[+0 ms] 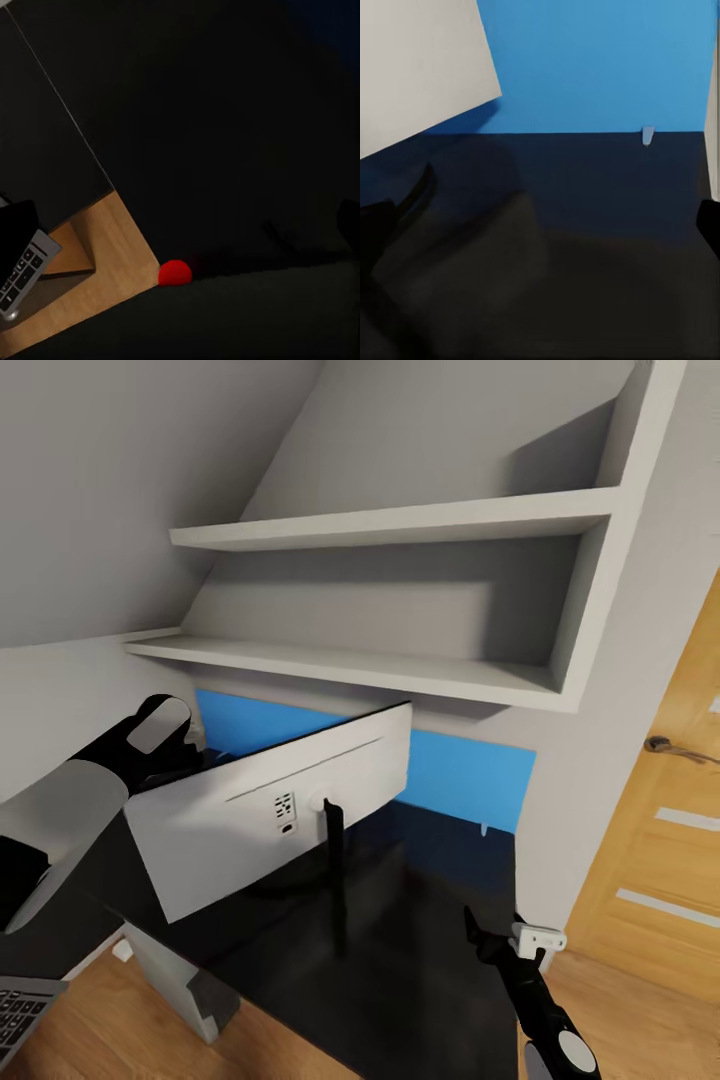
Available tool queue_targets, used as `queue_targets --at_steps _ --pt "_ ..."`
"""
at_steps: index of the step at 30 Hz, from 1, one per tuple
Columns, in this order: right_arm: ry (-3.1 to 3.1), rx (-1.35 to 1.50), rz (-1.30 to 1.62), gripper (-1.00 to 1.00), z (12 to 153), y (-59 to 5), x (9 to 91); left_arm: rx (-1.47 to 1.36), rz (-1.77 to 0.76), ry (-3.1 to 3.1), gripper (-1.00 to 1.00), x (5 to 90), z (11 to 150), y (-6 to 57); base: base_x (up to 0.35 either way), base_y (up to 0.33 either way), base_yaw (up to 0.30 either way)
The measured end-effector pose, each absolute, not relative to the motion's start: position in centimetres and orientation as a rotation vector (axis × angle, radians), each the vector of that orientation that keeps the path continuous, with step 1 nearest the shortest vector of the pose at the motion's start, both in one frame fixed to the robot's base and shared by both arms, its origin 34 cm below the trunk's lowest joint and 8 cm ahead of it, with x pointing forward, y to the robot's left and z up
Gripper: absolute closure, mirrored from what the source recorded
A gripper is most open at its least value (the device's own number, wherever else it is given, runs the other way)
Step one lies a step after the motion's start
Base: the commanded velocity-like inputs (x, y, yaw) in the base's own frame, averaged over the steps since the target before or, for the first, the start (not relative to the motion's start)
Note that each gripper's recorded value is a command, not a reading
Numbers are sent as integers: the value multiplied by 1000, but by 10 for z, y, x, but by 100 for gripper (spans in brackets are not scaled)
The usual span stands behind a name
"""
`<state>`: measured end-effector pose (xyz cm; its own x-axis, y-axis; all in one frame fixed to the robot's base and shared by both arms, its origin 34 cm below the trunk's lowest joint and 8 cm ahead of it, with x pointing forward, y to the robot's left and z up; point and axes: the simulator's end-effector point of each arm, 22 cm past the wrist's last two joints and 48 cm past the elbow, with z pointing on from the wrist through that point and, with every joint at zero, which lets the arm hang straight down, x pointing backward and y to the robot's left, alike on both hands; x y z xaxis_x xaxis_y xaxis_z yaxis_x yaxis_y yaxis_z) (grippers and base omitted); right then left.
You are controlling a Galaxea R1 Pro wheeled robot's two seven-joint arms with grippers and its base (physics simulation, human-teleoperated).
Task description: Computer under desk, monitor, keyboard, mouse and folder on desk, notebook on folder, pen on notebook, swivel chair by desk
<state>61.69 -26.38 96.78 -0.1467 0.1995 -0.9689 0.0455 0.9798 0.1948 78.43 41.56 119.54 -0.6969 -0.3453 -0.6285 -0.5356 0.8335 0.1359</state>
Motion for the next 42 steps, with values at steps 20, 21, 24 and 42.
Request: queue_targets --at_steps 20,21,24,42 --pt "1718 184 134 -100 967 -264 617 -641 411 2405 -100 784 1195 415 -91 -61 0" --pt "1718 184 134 -100 967 -264 617 -642 410 2406 -100 785 1195 415 -96 -28 0" --pt "1718 184 134 -100 967 -264 617 -640 413 2406 -100 785 1195 415 -178 -102 0" --pt "1718 184 134 -100 967 -264 617 -640 411 2406 -100 784 1195 415 -60 -23 0"
